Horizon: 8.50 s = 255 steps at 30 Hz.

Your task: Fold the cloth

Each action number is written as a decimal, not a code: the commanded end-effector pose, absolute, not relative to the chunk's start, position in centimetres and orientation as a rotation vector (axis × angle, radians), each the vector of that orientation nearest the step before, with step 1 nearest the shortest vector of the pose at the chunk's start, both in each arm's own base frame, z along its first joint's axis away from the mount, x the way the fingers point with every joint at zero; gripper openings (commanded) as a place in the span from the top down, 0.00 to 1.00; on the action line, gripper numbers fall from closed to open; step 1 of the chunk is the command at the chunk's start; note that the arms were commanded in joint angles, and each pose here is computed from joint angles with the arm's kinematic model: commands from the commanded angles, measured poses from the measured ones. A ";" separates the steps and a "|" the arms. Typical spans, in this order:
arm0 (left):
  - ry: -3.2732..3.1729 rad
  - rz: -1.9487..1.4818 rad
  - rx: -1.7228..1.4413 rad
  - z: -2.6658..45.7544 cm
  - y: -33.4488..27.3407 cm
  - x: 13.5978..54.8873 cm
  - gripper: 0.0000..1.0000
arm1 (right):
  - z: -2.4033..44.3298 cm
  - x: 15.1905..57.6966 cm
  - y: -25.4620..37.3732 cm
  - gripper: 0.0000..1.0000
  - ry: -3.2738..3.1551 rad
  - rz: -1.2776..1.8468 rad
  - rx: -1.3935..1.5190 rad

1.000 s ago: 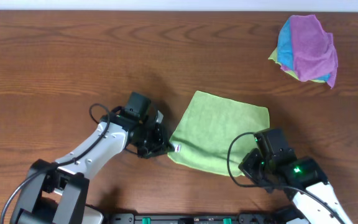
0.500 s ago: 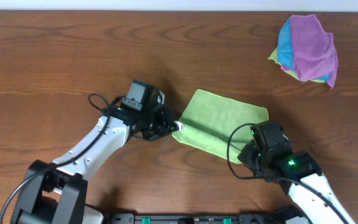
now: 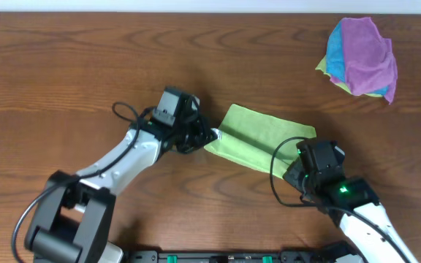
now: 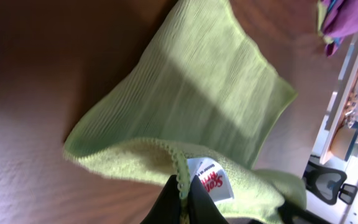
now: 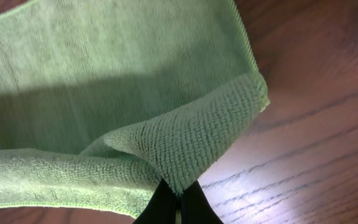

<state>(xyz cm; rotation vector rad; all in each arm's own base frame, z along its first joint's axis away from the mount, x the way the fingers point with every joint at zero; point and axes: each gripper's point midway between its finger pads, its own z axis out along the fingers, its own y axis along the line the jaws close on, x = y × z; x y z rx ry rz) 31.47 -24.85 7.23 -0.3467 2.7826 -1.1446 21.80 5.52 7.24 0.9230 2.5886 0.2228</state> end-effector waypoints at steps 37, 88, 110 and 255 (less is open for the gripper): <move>2.744 -0.927 -0.320 4.6 -26.7 39.8 0.94 | 7.6 31.2 0.3 0.99 2.524 -0.004 0.760; 2.661 -0.763 -0.212 1.9 -26.9 42.0 0.39 | 5.7 36.1 -1.3 0.33 2.441 -0.147 0.648; 2.669 -0.638 0.057 8.8 -22.8 40.6 0.05 | 8.2 23.4 1.4 0.44 2.579 0.167 1.456; 2.696 -0.678 0.416 2.2 -31.9 37.3 0.94 | 8.6 35.3 9.7 0.99 2.282 0.692 0.754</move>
